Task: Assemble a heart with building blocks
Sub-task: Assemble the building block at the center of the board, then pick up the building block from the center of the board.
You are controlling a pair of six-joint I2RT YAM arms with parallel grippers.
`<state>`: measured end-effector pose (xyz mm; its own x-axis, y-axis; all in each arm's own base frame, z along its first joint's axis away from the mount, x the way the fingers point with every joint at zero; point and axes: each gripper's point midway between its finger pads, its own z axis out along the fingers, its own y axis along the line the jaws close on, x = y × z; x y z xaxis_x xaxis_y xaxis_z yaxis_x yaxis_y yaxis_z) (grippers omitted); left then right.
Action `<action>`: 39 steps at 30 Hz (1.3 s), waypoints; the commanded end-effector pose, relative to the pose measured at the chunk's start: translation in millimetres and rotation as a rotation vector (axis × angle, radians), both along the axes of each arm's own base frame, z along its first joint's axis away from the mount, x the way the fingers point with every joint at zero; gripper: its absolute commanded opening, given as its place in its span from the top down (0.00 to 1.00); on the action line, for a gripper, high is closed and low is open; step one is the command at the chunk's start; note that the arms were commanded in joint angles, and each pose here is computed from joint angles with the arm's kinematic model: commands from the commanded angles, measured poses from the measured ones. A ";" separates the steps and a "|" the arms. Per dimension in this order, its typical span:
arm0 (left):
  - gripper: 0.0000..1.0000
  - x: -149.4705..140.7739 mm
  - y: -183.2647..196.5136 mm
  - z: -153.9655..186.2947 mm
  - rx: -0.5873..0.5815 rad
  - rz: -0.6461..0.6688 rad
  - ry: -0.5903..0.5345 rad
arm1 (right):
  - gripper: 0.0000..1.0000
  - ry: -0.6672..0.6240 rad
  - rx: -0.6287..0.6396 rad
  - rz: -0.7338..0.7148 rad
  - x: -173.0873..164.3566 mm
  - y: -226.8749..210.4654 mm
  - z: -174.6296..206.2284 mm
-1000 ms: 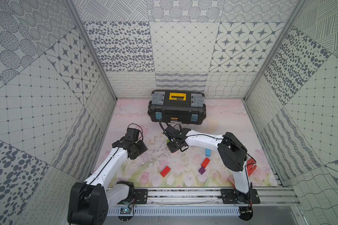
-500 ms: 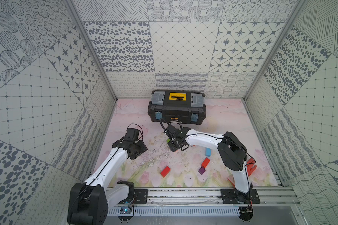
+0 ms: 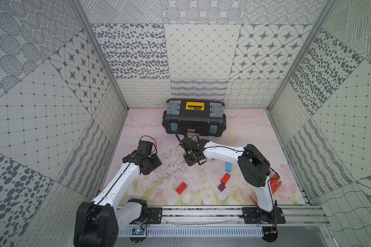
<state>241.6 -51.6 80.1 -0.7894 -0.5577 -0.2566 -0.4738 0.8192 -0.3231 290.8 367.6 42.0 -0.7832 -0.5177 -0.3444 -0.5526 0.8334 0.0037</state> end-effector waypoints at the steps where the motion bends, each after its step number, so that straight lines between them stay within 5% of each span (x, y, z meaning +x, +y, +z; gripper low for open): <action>1: 0.42 -3.6 2.4 0.1 0.013 -0.015 0.002 | 0.48 -0.012 -0.010 -0.006 6.4 1.0 -3.9; 13: 0.40 -9.8 -12.7 12.4 -0.021 -0.078 -0.019 | 0.21 -0.110 0.064 -0.050 -5.7 -11.4 62.6; 25: 0.35 -90.0 -132.7 -0.9 -0.032 -0.692 0.043 | 0.17 -0.155 0.005 -0.381 -10.0 -132.1 80.6; 31: 0.34 -137.7 -149.6 -20.7 0.109 -0.940 0.159 | 0.16 -0.152 0.099 -0.484 -12.1 -164.2 85.7; 39: 0.42 -136.8 -143.3 -50.7 0.284 -0.960 0.281 | 0.17 -0.169 0.134 -0.541 -8.4 -187.2 94.2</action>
<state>108.2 -214.2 45.4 -0.9382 0.3348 -0.0881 0.3457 0.9191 -0.1893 281.5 180.5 133.3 -0.8611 -0.0353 -0.5072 -0.0658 0.9969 0.0425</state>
